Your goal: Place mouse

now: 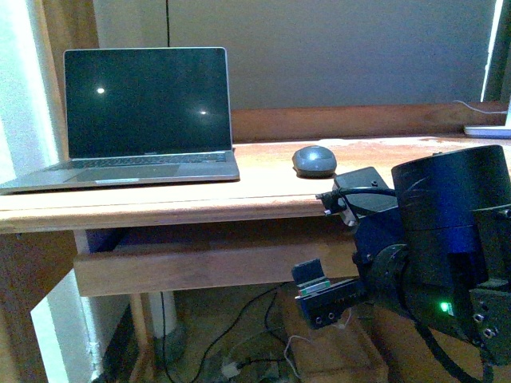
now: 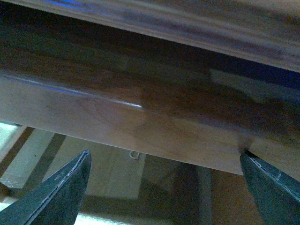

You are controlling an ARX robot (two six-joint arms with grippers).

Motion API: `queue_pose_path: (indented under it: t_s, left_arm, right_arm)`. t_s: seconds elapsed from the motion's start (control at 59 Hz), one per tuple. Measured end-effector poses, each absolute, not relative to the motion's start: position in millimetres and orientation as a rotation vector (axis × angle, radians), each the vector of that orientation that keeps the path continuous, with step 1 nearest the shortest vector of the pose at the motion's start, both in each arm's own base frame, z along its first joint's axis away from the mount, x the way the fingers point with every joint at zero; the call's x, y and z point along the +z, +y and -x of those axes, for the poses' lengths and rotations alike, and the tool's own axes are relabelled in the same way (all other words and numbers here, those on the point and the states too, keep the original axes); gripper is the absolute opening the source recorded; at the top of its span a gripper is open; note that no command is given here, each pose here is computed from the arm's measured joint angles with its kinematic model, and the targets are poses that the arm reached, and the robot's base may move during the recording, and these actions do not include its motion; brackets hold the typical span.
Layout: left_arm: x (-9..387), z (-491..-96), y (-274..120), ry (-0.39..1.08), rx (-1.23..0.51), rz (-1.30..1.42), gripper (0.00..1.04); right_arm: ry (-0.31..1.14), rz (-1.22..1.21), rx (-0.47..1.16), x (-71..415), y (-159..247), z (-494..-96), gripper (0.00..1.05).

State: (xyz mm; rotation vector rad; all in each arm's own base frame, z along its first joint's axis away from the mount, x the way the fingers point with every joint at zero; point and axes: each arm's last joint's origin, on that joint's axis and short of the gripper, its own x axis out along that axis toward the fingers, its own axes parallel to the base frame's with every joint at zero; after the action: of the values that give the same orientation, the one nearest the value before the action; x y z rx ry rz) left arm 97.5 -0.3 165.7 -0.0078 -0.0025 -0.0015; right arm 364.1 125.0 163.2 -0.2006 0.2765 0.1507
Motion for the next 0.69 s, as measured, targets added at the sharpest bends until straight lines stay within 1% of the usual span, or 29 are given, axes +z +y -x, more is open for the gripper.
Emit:
queue_pose_path:
  t_s: [0.254,0.39,0.508,0.695]
  left_arm:
    - [166,-98,0,-0.003,-0.003,0.008,0.97]
    - [166,-98,0,-0.003,-0.003,0.008,0.97]
    - [166,-98,0,-0.003,-0.003,0.008,0.97]
    - [166,-98,0,-0.003,-0.003,0.008,0.97]
  right_arm:
    - [0.272,0.157,0.171,167,117,-362,0.97]
    - [0.232,0.072,0.136,190,90,-347,0.97]
    - [0.221,-0.011,0.118,207,66,-319,0.97]
    - [0.231,-0.134,0.062,220,27,-258,0.97]
